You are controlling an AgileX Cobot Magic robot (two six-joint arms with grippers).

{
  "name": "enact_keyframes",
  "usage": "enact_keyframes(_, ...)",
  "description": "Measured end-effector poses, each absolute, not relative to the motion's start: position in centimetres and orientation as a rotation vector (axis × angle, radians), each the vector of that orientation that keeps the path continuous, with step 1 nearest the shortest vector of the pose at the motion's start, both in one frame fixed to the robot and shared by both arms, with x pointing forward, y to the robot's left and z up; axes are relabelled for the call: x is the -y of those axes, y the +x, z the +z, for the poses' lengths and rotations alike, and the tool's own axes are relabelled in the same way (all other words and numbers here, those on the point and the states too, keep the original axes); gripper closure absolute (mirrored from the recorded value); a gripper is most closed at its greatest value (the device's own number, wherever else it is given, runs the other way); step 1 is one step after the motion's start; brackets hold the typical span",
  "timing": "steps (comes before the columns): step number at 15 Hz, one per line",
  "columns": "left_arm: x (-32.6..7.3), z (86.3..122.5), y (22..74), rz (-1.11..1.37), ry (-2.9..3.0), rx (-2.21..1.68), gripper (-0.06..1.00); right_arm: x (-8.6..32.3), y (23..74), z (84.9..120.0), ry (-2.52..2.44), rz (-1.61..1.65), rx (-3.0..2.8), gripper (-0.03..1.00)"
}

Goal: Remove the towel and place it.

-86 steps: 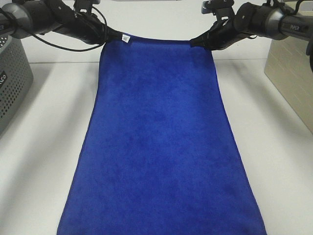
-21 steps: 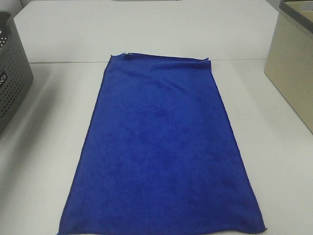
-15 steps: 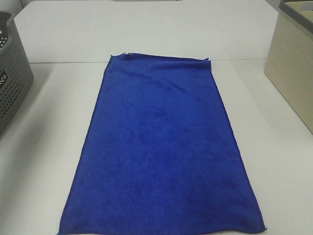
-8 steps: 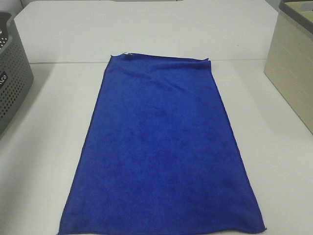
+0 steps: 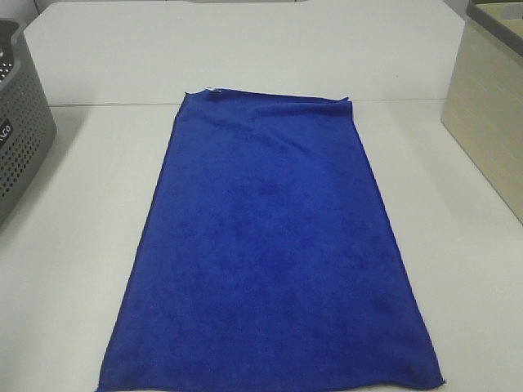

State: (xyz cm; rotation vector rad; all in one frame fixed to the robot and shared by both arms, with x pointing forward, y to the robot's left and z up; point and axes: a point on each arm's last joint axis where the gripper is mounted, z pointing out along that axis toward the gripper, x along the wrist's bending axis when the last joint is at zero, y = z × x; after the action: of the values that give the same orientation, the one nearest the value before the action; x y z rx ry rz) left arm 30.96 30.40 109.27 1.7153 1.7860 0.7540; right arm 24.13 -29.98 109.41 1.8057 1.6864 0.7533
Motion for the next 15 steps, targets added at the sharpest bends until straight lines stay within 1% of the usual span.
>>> enact_keyframes(6, -30.0, 105.9, 26.3, 0.867, 1.657, -1.681, 0.22, 29.8, 22.0, 107.0, 1.734, 0.816, -1.661, 0.27)
enact_keyframes(9, -29.9, 105.6, 24.6, 0.946, 1.601, -1.606, 0.22, 29.8, 21.0, 106.8, 1.662, 0.838, -1.65, 0.27)
enact_keyframes(11, -29.8, 105.5, 23.5, 0.999, 1.551, -1.553, 0.22, 29.8, 20.8, 105.9, 1.646, 0.83, -1.661, 0.27)
enact_keyframes(15, -29.6, 105.5, 23.3, 0.987, 1.54, -1.54, 0.22, 29.8, 21.8, 104.7, 1.624, 0.805, -1.694, 0.27)
